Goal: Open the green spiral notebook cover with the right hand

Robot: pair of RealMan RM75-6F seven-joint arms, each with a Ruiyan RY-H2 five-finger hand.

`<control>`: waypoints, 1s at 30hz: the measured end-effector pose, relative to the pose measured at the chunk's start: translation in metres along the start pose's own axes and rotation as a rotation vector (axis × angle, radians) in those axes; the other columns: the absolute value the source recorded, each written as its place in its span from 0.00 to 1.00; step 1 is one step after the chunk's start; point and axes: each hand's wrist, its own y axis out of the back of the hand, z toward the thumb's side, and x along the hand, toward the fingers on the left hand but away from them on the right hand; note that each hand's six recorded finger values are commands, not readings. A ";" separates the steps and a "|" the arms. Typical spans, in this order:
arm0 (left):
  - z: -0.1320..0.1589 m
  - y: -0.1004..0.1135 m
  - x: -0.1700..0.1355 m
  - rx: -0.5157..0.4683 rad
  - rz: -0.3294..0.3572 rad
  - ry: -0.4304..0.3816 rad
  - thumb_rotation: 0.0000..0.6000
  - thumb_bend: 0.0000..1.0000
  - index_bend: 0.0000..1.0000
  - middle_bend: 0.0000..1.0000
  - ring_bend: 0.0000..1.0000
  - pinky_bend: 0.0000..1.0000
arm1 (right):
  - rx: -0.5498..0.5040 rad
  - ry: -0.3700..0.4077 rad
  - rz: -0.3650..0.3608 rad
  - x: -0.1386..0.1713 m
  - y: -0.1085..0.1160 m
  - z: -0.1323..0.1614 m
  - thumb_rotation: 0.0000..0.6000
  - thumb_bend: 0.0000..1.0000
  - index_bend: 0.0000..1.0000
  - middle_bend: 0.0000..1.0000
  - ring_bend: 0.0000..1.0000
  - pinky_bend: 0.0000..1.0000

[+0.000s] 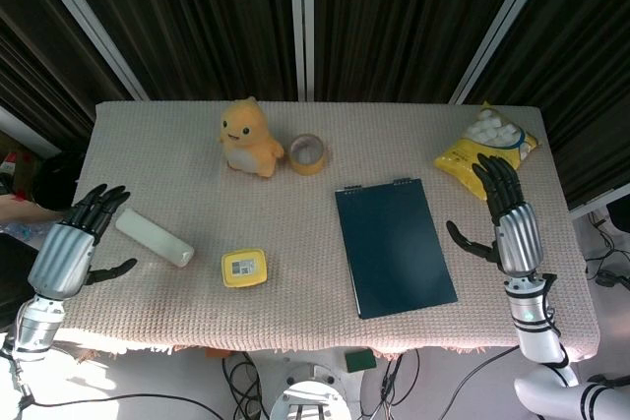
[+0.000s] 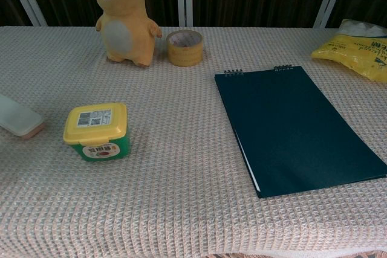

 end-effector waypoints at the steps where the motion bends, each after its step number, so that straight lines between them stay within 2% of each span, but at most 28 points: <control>1: 0.000 0.000 0.000 0.000 0.000 0.001 1.00 0.02 0.10 0.09 0.06 0.21 | 0.001 -0.002 0.003 0.000 0.000 0.000 1.00 0.28 0.00 0.00 0.00 0.00; 11: -0.002 0.001 -0.002 0.001 0.004 0.009 1.00 0.02 0.10 0.09 0.06 0.21 | 0.044 -0.003 0.061 0.008 -0.005 -0.004 1.00 0.27 0.01 0.00 0.00 0.00; 14: -0.004 0.002 -0.005 0.003 0.006 0.020 1.00 0.02 0.10 0.09 0.06 0.21 | 0.111 0.005 0.115 0.017 -0.008 -0.007 1.00 0.27 0.11 0.00 0.00 0.00; 16: -0.007 0.002 -0.008 0.005 0.004 0.032 1.00 0.02 0.10 0.09 0.06 0.21 | 0.174 0.008 0.185 0.029 -0.012 -0.011 1.00 0.28 0.16 0.00 0.00 0.00; 18: -0.010 0.002 -0.011 0.006 0.003 0.044 1.00 0.02 0.10 0.09 0.06 0.21 | 0.226 0.005 0.269 0.042 -0.015 -0.016 1.00 0.29 0.16 0.00 0.00 0.00; 22: -0.015 0.001 -0.017 0.005 -0.001 0.066 1.00 0.02 0.10 0.09 0.06 0.21 | 0.340 -0.023 0.500 0.082 -0.017 -0.030 1.00 0.30 0.11 0.00 0.00 0.00; 23: -0.016 0.001 -0.018 0.005 -0.003 0.071 1.00 0.02 0.10 0.09 0.06 0.21 | 0.367 -0.029 0.538 0.090 -0.016 -0.033 1.00 0.30 0.09 0.00 0.00 0.00; 26: -0.017 -0.002 -0.021 -0.001 -0.007 0.079 1.00 0.02 0.10 0.09 0.06 0.21 | 0.435 -0.045 0.616 0.112 -0.017 -0.039 1.00 0.30 0.03 0.00 0.00 0.00; 30: -0.018 -0.007 -0.026 -0.006 -0.011 0.086 1.00 0.02 0.10 0.09 0.06 0.21 | 0.480 -0.048 0.650 0.127 -0.026 -0.045 1.00 0.30 0.02 0.00 0.00 0.00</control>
